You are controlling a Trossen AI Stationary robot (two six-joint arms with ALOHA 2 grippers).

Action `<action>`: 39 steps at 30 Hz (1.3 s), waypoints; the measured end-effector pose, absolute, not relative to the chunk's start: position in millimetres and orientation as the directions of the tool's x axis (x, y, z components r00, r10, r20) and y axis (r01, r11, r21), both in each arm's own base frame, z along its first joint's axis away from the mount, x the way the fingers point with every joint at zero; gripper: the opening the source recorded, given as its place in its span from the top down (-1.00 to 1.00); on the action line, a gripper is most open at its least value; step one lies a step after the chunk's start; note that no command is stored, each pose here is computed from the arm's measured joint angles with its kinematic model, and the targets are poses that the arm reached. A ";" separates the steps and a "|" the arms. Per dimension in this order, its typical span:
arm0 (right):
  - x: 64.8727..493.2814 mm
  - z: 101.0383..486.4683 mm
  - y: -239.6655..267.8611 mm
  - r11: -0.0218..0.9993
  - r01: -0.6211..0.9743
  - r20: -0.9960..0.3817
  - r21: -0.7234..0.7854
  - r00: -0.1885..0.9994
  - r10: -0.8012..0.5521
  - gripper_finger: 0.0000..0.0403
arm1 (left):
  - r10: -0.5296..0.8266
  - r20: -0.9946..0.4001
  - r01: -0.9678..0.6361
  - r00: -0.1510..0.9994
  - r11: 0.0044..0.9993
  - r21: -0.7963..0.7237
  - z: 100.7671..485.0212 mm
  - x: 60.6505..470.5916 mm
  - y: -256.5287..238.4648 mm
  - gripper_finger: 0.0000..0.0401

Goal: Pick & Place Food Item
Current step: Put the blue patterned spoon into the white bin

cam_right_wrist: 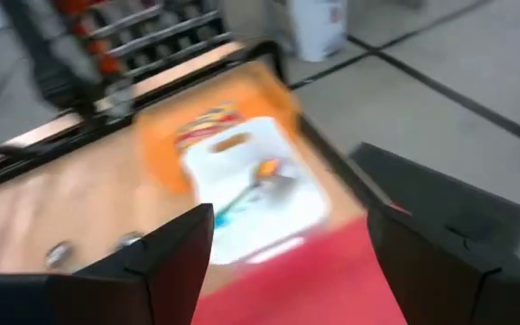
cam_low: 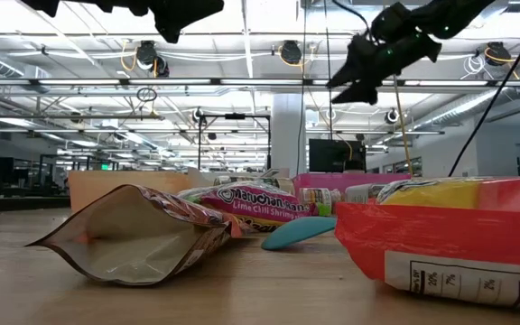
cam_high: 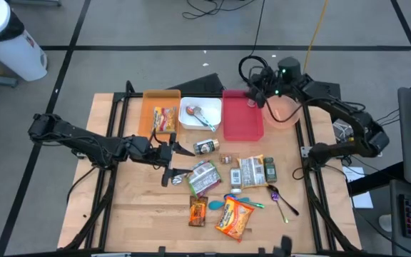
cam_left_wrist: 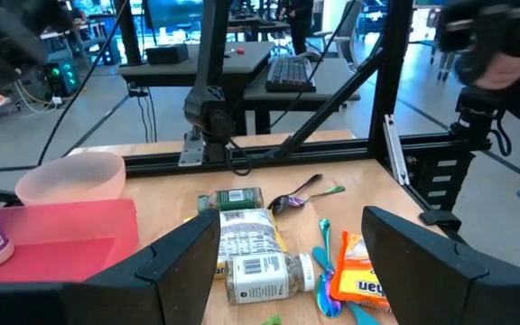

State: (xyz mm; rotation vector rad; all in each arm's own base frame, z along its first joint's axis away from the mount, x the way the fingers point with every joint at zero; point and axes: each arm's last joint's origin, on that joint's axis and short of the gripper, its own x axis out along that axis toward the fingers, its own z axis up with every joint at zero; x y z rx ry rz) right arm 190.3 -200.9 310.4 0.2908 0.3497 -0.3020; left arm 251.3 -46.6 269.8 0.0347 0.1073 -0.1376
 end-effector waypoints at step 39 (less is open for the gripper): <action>246.2 223.7 -9.8 0.952 -0.215 0.079 -0.219 0.968 0.237 -0.40 | 0.100 -0.084 -0.112 0.991 0.981 -0.160 272.0 251.7 -39.9 -0.36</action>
